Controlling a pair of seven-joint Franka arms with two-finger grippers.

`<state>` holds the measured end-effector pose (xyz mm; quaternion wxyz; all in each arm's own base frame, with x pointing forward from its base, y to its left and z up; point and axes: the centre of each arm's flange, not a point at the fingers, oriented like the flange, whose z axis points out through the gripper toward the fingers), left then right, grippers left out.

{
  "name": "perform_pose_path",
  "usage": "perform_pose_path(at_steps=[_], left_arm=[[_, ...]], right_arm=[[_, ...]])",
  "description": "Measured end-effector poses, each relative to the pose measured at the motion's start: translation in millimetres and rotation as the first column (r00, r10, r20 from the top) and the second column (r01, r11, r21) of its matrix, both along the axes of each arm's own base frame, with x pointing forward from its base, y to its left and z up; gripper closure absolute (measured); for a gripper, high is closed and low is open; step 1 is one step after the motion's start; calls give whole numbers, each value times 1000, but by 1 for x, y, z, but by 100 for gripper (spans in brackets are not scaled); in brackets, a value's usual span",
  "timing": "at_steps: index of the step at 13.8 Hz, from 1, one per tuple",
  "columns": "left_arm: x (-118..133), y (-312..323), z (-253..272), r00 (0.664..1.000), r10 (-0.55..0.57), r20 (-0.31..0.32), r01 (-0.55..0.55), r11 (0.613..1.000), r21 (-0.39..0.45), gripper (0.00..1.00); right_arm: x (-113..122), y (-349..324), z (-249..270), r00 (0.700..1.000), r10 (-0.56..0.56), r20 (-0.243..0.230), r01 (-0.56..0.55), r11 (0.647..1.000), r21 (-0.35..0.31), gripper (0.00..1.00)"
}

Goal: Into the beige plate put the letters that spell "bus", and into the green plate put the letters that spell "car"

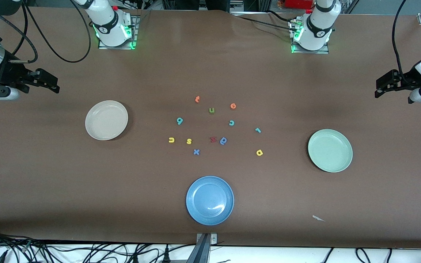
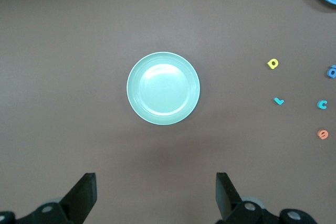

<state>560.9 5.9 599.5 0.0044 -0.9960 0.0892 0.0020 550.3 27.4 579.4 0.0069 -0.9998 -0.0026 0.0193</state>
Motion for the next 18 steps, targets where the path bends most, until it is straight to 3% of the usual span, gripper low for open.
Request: perform_pose_path(at_steps=[10,16,18], left_arm=[[0,0,0,1000,0,-1,0,1000,0,0],[4,-8,-20,999,24,-38,-24,1000,-10,0],[12,-39,-38,997,47,-53,-48,999,-17,0]], right_arm=[[-1,1,0,1000,3,-5,-3,1000,0,0],[3,69,-44,988,100,-113,-102,995,-8,0],[9,109,-68,990,72,-121,-75,997,-23,0]])
